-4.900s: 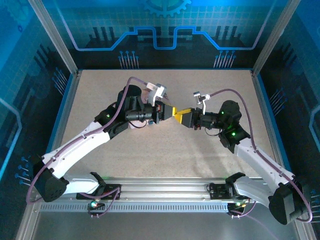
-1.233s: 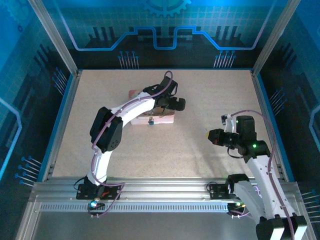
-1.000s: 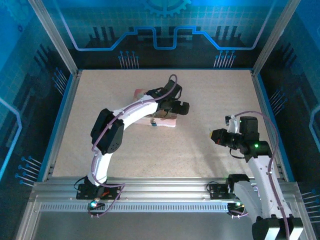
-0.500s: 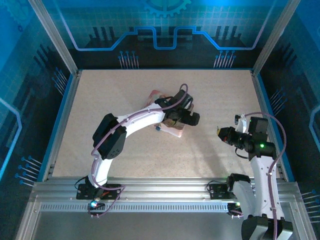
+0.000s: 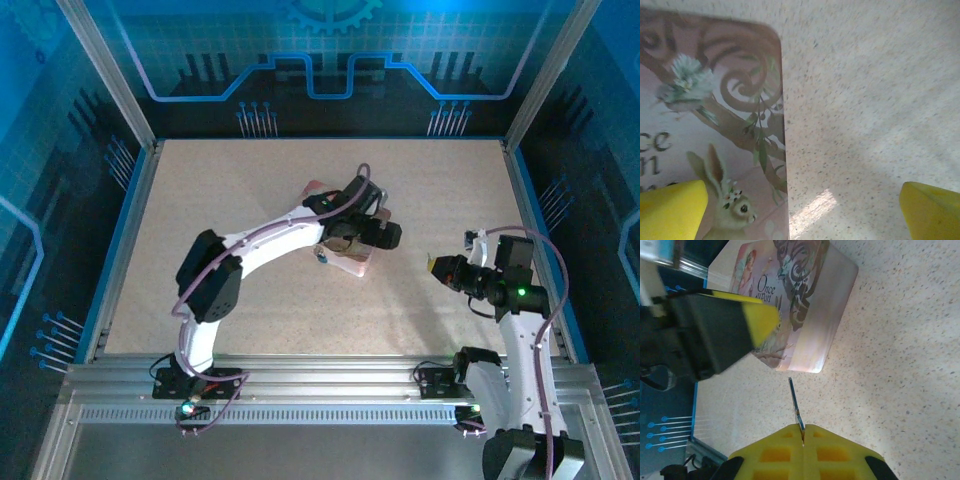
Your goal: Unlock the padlock with the key
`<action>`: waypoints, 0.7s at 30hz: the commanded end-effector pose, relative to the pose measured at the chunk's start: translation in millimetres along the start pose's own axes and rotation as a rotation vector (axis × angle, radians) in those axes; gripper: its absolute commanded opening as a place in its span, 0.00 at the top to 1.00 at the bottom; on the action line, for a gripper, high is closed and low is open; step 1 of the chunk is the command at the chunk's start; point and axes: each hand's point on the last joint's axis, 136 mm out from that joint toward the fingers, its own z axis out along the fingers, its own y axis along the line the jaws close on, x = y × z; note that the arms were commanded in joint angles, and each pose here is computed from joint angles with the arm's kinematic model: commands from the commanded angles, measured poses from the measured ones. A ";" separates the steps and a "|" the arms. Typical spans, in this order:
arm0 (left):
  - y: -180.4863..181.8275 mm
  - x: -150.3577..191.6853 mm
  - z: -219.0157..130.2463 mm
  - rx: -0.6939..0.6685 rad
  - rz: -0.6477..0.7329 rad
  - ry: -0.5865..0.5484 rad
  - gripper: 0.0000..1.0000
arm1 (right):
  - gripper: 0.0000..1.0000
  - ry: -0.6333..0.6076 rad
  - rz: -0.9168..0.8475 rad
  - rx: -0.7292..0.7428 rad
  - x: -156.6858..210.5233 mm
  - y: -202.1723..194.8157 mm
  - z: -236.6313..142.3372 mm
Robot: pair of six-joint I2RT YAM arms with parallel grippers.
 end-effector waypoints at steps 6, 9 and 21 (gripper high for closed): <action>21.8 -16.0 -93.9 0.050 0.047 -0.236 0.01 | 1.00 0.056 -0.001 -0.107 9.8 14.2 17.7; 39.6 1.9 -108.9 0.029 0.058 -0.263 0.01 | 1.00 0.077 -0.017 -0.111 13.0 18.1 29.6; 123.5 67.1 -126.0 -0.005 -0.188 -0.342 0.01 | 1.00 0.163 -0.110 -0.191 16.3 65.0 96.5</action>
